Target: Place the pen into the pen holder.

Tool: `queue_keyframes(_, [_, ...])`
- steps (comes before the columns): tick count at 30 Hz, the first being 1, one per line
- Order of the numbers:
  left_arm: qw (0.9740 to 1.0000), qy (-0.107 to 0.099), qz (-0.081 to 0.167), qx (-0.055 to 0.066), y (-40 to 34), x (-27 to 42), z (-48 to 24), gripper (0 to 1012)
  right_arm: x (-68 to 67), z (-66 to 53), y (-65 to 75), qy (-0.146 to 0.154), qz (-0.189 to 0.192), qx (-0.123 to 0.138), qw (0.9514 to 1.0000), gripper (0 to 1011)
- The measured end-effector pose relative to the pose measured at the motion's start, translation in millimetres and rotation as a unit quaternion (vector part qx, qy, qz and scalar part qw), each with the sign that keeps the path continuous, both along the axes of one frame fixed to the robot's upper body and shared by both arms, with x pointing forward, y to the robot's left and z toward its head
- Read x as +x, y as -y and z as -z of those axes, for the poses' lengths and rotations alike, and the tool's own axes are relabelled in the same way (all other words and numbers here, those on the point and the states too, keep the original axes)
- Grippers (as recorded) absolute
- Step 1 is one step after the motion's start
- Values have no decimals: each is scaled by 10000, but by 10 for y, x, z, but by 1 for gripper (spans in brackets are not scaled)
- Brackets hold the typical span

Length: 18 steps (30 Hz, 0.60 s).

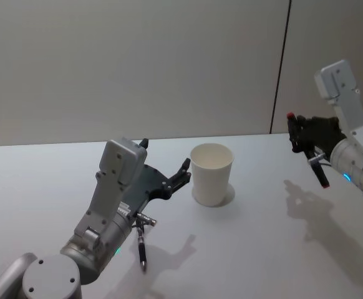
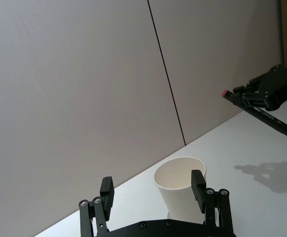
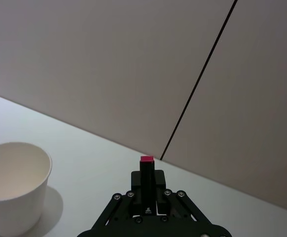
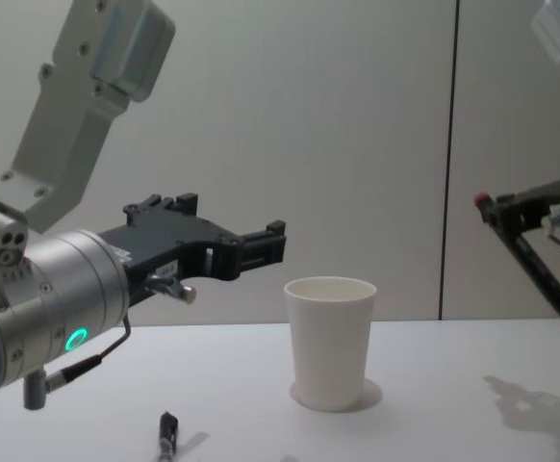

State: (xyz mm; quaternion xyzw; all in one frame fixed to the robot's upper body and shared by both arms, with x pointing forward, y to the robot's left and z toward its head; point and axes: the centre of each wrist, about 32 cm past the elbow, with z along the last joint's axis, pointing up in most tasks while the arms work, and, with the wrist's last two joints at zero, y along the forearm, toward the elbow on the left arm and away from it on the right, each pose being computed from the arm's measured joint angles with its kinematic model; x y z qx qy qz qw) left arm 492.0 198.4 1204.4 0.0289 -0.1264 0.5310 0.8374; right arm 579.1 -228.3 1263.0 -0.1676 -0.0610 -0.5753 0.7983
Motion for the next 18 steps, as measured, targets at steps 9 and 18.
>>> queue_keyframes(9, [10000, 0, 0, 0, 0, 0, 0, 1000, -47, 38, -45, 740, -111, -101, 9971, 153])
queue_keyframes(18, [10000, 0, 0, 0, 0, 0, 0, 1000, -51, 107, -108, 1507, -250, -143, 9882, 153])
